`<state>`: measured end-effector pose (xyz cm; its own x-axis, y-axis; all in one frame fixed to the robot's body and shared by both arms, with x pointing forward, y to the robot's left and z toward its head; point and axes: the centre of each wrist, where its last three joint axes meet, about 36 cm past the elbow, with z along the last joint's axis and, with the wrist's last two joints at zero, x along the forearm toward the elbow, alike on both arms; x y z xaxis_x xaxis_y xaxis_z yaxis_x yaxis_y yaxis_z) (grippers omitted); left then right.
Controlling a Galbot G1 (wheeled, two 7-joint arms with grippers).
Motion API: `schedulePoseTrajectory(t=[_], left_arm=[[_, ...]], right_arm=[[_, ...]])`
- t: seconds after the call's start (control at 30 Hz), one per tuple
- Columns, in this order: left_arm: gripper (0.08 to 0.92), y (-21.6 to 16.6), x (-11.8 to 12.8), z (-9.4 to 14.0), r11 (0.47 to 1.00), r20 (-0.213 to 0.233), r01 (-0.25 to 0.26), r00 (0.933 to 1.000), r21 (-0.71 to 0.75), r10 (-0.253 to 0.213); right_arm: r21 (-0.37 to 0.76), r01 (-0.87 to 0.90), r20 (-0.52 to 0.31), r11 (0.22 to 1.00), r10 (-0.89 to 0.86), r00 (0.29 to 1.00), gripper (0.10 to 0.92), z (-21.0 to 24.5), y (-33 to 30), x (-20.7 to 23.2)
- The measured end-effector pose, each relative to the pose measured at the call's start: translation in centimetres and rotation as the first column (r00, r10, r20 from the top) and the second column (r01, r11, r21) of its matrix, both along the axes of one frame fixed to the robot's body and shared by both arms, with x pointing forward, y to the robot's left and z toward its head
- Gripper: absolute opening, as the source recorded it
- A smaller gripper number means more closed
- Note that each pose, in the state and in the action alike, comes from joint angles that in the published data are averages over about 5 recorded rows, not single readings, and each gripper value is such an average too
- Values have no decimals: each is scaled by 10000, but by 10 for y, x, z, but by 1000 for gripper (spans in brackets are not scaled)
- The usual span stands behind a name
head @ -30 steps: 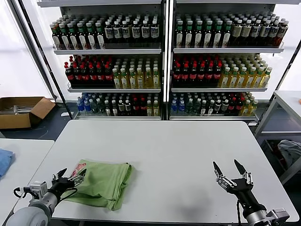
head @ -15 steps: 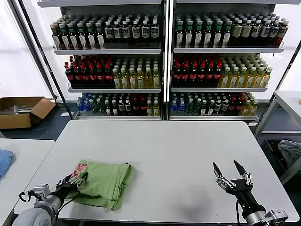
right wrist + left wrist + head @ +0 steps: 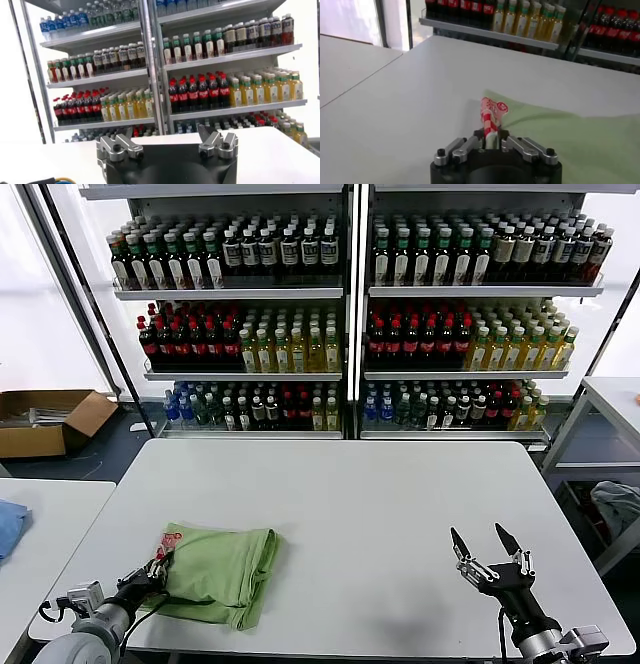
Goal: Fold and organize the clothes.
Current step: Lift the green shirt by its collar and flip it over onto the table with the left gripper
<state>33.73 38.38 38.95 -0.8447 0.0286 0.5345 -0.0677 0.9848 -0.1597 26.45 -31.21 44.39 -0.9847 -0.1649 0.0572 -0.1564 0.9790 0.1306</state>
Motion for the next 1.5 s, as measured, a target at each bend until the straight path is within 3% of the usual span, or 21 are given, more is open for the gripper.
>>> schedulePoseTrajectory(t=[0.13,0.3,0.53,0.7,0.87,1.07,1.27,1.5], left_arm=[[116,21,-2,8,9990,247,-259,9994,366,250],[107,69,-3,31,9886,757,-837,9943,1248,746],[107,137,-2,85,9457,1624,-1935,9746,2613,1545],[107,147,-3,112,9155,2174,-2256,9632,3330,1583],[107,118,-2,122,9050,2566,-2079,9596,3713,1152],[107,55,4,120,9214,2738,-1412,9610,3621,396],[107,-23,9,108,9694,2390,-474,9709,2409,-119],[107,-105,14,91,9988,1483,490,9877,39,-491]], right_arm=[[-27,-10,-24,10000,10,10000,823,0,-3,0],[-5,40,-72,10000,-40,10000,823,0,-5,1],[115,-21,-22,9999,21,10000,823,-1,-2,4],[213,-20,-44,9998,20,10000,823,-2,0,4],[216,-27,-43,9998,28,10000,823,-3,2,2],[220,26,-36,9998,-25,10000,823,-2,2,-3],[128,23,59,9999,-24,10000,823,3,4,-4],[18,25,-1,10000,-25,10000,823,5,9,-5]])
